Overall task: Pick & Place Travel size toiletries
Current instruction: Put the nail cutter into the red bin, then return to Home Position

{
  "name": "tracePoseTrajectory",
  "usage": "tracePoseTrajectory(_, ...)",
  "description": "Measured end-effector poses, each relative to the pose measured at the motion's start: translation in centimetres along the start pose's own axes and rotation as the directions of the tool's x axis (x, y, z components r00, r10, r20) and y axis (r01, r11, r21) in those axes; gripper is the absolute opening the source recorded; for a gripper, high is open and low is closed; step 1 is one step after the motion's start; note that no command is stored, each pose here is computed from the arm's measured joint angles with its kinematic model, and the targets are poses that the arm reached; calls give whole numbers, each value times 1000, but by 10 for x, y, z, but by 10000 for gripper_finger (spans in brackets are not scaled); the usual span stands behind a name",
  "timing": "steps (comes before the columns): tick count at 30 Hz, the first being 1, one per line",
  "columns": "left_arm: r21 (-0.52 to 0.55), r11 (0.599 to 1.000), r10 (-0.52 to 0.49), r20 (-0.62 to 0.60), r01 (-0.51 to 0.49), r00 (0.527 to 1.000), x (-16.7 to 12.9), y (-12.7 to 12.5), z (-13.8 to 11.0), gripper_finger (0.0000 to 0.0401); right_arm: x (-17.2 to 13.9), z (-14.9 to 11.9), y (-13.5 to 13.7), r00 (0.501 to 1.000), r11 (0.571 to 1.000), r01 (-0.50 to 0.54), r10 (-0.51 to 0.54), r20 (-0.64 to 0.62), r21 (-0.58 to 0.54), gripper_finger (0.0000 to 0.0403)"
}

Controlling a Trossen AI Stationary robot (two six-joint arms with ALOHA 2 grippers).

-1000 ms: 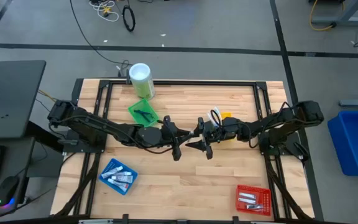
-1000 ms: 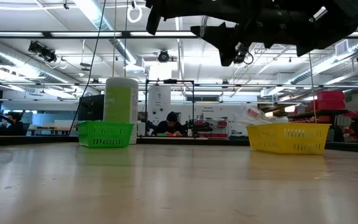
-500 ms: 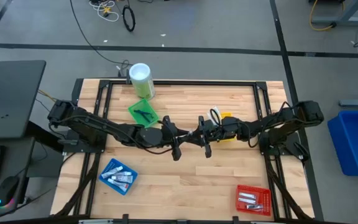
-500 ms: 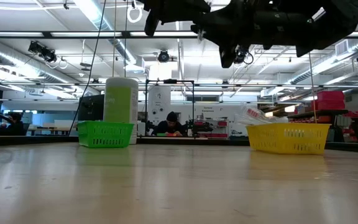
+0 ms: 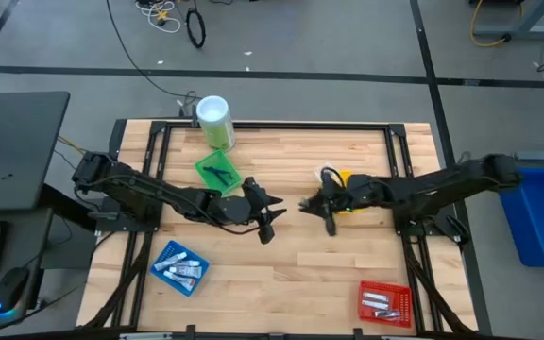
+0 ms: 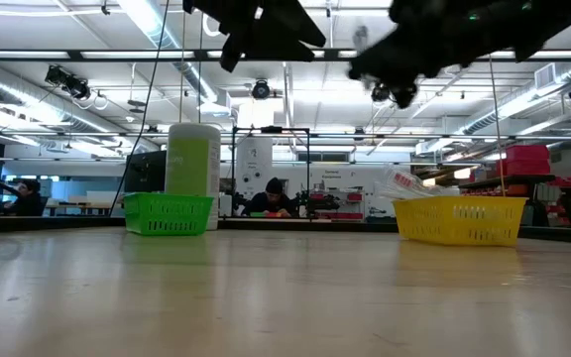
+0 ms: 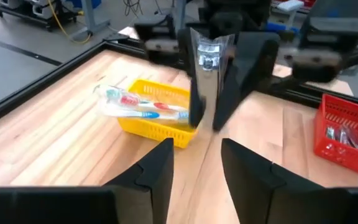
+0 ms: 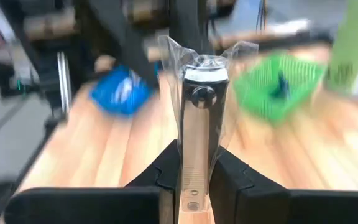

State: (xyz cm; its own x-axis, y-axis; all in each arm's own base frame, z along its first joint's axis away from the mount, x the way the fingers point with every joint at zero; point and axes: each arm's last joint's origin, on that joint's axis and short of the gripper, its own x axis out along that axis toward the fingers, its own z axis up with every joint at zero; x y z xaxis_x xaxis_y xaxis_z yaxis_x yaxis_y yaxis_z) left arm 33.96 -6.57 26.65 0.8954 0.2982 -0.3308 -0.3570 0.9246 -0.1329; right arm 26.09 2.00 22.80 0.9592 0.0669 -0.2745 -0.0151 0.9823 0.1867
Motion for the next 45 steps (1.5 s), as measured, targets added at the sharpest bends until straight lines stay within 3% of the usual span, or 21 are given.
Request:
tracePoseTrajectory(3, 9, 1000, 6, -15, -6, 1000, 0, 0, -2, 147, -22, -2, 7, 989, 1000, 4, 0, -146, 23, 54)
tracePoseTrajectory(6, 25, 999, 38, -31, -38, 999, 0, 2, -4, 145, -44, -6, 20, 939, 999, -26, 41, -340, 47, 54)
tracePoseTrajectory(9, 29, 997, 75, -35, -74, 997, 0, 4, -5, 139, -59, -15, 43, 858, 985, -94, 154, -490, 145, 54)
tracePoseTrajectory(14, 32, 995, 95, -58, -93, 994, 0, 5, -8, 128, -77, -33, 90, 714, 928, -167, 347, -608, 334, 55)
tracePoseTrajectory(21, 20, 995, 99, -58, -98, 993, 0, 6, -8, 119, -102, -62, 138, 549, 862, -11, 429, -717, 507, 55)
tracePoseTrajectory(29, -14, 994, 104, -58, -105, 993, 1, 8, -7, 118, -105, -110, 165, 306, 853, 232, 393, -867, 468, 67)
tracePoseTrajectory(34, -15, 994, 104, -57, -105, 993, 1, 8, -7, 119, -99, -126, 169, 274, 871, 264, 345, -898, 415, 83)
tracePoseTrajectory(41, -15, 995, 97, -60, -98, 993, 1, 8, -7, 117, -97, -127, 169, 272, 851, 310, 348, -897, 425, 121)
tracePoseTrajectory(45, 37, 998, 57, -77, -54, 995, 1, 7, -8, 117, -94, -125, 168, 218, 833, 324, 396, -892, 449, 132)
